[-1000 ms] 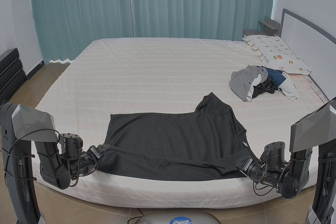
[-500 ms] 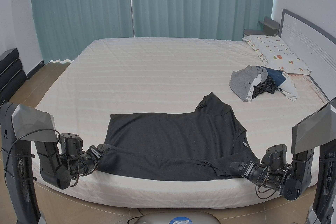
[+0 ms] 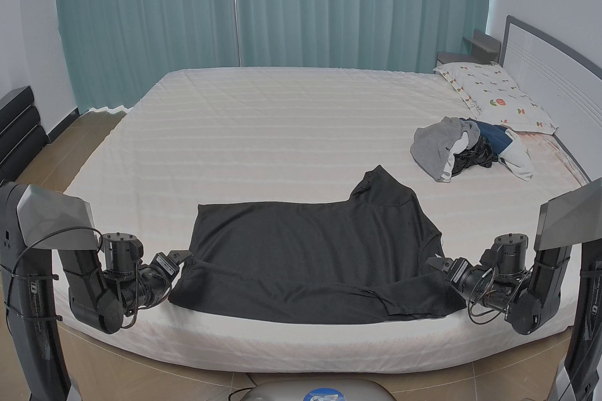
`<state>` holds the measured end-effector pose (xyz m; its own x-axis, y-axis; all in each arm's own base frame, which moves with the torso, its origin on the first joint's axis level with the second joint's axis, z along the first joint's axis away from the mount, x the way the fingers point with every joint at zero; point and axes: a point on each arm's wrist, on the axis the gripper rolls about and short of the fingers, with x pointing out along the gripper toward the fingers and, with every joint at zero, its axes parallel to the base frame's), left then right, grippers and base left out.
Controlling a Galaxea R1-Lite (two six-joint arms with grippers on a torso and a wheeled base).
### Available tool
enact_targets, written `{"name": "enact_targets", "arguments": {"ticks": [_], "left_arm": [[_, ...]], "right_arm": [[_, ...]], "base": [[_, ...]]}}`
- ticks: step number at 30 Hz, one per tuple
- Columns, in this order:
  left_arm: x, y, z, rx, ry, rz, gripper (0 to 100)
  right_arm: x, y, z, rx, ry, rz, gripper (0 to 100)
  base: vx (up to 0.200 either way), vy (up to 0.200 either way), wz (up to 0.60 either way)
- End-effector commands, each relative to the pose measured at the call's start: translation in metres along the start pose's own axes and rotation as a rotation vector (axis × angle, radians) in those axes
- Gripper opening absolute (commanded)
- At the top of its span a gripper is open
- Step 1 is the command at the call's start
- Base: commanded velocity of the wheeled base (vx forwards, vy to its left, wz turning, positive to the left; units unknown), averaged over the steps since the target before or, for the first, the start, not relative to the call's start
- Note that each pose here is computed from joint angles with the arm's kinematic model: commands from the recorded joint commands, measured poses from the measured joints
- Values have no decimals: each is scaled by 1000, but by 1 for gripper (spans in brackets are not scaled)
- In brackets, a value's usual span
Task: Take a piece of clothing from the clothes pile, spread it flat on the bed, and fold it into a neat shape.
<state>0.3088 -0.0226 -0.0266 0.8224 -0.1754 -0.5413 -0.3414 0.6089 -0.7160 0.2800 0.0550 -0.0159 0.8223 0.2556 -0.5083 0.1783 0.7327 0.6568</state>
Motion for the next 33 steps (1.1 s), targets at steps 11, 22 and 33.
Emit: {"name": "enact_targets", "arguments": {"ticks": [11,22,33], "left_arm": [[-11,-9,9,-64,21,-72,100],[2,1,3,93,24,-35,100],[-5,-7,12,96,-56,-25,100]], "right_arm": [[11,-20,1,45,5,-5,100],[13,-24,-4,47,19,-11,100],[9,-22,-8,39,19,1,100]], "base": [[109,-109,0],[0,0,0],[0,0,0]]}}
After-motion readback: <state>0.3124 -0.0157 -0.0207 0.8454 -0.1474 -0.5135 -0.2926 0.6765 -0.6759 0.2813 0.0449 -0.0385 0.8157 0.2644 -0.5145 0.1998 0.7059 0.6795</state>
